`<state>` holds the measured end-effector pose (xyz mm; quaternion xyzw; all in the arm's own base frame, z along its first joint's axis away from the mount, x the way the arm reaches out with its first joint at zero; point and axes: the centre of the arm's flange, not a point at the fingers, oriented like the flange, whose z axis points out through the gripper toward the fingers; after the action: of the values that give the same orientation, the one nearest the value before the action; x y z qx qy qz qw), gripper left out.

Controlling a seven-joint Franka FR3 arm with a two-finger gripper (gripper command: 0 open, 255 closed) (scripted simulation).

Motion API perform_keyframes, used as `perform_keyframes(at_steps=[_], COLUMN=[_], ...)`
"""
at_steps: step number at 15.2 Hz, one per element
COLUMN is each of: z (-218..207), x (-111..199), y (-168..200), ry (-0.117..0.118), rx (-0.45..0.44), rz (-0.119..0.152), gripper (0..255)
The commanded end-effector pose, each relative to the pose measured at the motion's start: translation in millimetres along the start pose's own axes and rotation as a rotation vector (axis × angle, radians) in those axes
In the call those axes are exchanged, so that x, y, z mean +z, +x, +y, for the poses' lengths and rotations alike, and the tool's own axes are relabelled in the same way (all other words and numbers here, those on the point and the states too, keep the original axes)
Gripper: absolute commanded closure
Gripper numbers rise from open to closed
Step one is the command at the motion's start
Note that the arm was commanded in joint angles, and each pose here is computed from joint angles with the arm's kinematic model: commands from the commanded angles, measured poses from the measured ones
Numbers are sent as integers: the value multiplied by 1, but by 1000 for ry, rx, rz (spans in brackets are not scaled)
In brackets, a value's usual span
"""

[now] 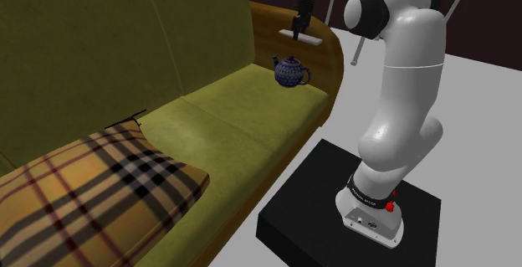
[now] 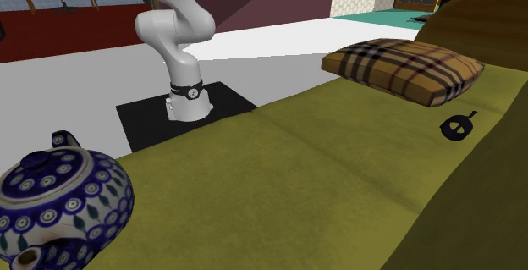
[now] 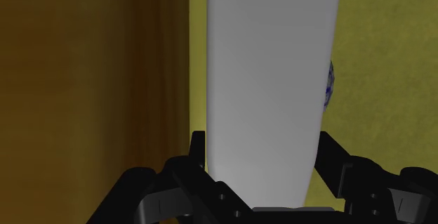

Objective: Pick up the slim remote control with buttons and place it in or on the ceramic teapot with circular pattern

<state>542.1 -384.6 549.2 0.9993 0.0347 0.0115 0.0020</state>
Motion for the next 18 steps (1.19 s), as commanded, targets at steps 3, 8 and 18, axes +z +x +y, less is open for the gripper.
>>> perform_keyframes(at_steps=[3,8,18], z=[13,13,10], x=[45,70,59], y=[1,1,-3], ry=[-1,-1,-1], rx=[16,16,16], rz=[-24,-24,-23], gripper=[255,255,0])
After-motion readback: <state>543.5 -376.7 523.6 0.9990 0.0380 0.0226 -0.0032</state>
